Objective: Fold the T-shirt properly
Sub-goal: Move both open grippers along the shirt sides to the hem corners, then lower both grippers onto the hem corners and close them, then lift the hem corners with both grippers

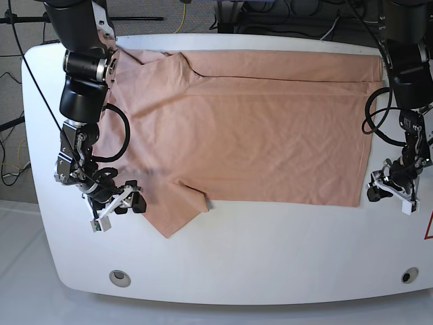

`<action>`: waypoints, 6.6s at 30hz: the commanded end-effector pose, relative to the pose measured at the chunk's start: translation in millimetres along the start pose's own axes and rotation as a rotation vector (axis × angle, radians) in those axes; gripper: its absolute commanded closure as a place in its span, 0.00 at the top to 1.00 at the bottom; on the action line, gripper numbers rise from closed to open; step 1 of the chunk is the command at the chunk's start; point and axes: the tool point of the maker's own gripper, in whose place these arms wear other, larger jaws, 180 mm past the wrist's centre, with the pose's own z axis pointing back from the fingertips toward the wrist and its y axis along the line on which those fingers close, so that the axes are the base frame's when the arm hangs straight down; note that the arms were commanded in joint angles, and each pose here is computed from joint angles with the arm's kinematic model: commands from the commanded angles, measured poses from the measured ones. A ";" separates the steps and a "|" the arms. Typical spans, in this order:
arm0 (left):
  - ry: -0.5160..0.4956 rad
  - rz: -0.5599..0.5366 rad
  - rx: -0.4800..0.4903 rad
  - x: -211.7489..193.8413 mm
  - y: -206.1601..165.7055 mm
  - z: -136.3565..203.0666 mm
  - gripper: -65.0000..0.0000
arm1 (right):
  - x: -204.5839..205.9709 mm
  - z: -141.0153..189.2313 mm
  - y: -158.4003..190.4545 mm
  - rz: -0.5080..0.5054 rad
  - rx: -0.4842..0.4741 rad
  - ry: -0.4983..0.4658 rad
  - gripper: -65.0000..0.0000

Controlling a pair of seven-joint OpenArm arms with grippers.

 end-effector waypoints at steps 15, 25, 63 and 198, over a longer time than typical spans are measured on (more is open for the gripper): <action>-0.023 -0.008 -0.024 -6.2 -3.2 -8.3 0.39 | 3.9 3.9 -10.4 -0.015 -0.006 -0.057 0.53; 0.000 -0.012 -0.037 -11.1 -8.2 -9.1 0.39 | -5.9 -2.6 -7.4 -0.066 0.013 -0.051 0.52; -0.005 -0.015 -0.036 -15.8 -9.5 -10.4 0.41 | -10.8 -0.9 -48.5 -0.106 -0.117 -0.063 0.52; 0.000 -0.013 -0.091 -43.1 -39.5 -25.1 0.02 | -47.0 -22.0 -18.2 0.000 -0.055 0.104 0.10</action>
